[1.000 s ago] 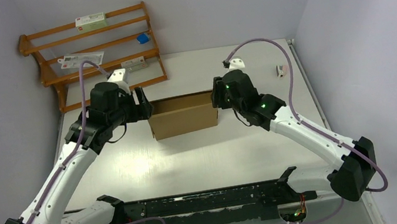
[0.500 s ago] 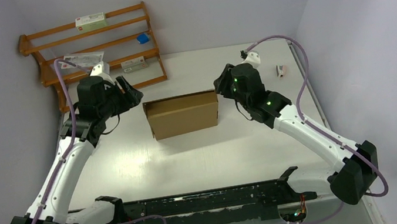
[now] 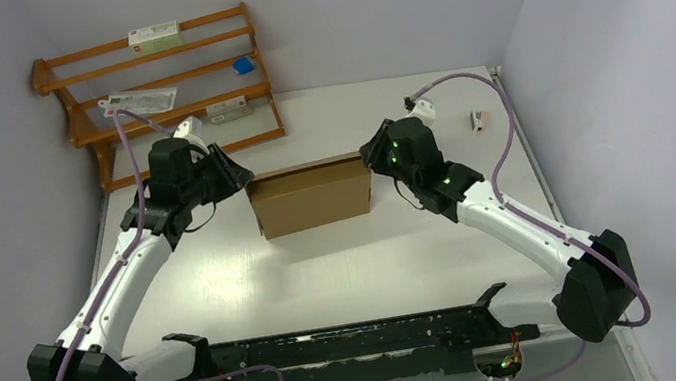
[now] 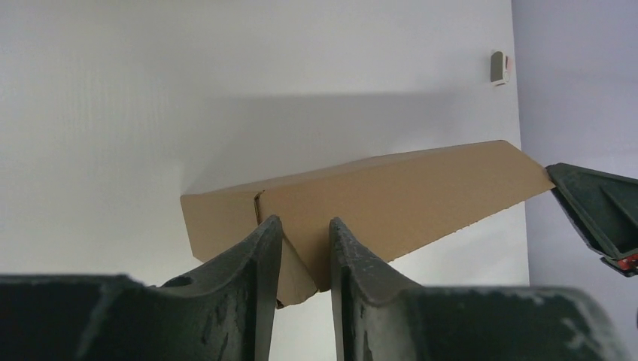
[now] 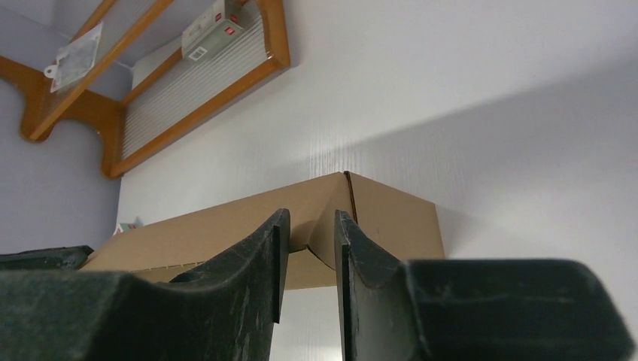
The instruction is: Fold the paper box
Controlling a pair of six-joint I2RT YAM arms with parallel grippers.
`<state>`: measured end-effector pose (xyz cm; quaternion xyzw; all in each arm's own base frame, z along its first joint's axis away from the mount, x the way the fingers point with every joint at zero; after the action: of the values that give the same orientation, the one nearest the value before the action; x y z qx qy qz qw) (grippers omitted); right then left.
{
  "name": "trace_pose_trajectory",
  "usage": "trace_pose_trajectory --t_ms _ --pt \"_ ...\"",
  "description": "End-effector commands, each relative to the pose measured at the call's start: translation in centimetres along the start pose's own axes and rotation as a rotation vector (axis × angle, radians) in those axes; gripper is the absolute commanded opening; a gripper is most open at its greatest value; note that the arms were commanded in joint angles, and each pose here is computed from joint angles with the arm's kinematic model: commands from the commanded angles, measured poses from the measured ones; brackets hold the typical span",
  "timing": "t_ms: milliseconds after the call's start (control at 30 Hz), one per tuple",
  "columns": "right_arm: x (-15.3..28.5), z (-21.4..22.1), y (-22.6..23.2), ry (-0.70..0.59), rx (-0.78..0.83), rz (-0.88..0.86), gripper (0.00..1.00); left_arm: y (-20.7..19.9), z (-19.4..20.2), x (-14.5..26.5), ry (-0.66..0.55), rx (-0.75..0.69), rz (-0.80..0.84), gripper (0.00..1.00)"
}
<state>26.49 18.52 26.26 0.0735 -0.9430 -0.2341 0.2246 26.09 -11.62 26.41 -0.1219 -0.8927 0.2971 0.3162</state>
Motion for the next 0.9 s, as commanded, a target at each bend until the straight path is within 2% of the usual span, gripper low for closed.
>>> trace_pose_trajectory --t_ms 0,200,467,867 --pt "0.0 2.4 -1.4 0.075 0.01 0.001 0.31 -0.1 0.9 0.3 0.042 0.011 0.07 0.33" --pt "-0.1 4.3 -2.6 0.11 0.023 -0.005 0.31 1.3 2.5 0.5 0.062 0.01 0.032 0.32" --pt "0.0 4.7 -3.1 0.11 0.066 -0.011 0.31 2.8 3.0 1.2 0.053 -0.05 -0.079 0.33" --pt "0.0 6.1 -4.3 0.158 0.119 0.007 0.34 4.3 4.6 1.7 0.134 -0.078 -0.144 0.5"
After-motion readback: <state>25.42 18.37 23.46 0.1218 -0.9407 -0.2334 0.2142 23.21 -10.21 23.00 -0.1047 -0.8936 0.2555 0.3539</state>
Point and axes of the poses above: each gripper's point midway between its finger pads, its own x axis back along the fingers, its own y axis along the line the jaws close on, z = x × y, the point moved 9 cm from there along x, back along the fingers, and after that the axes turned 4 degrees about x, right-handed, at the moved point
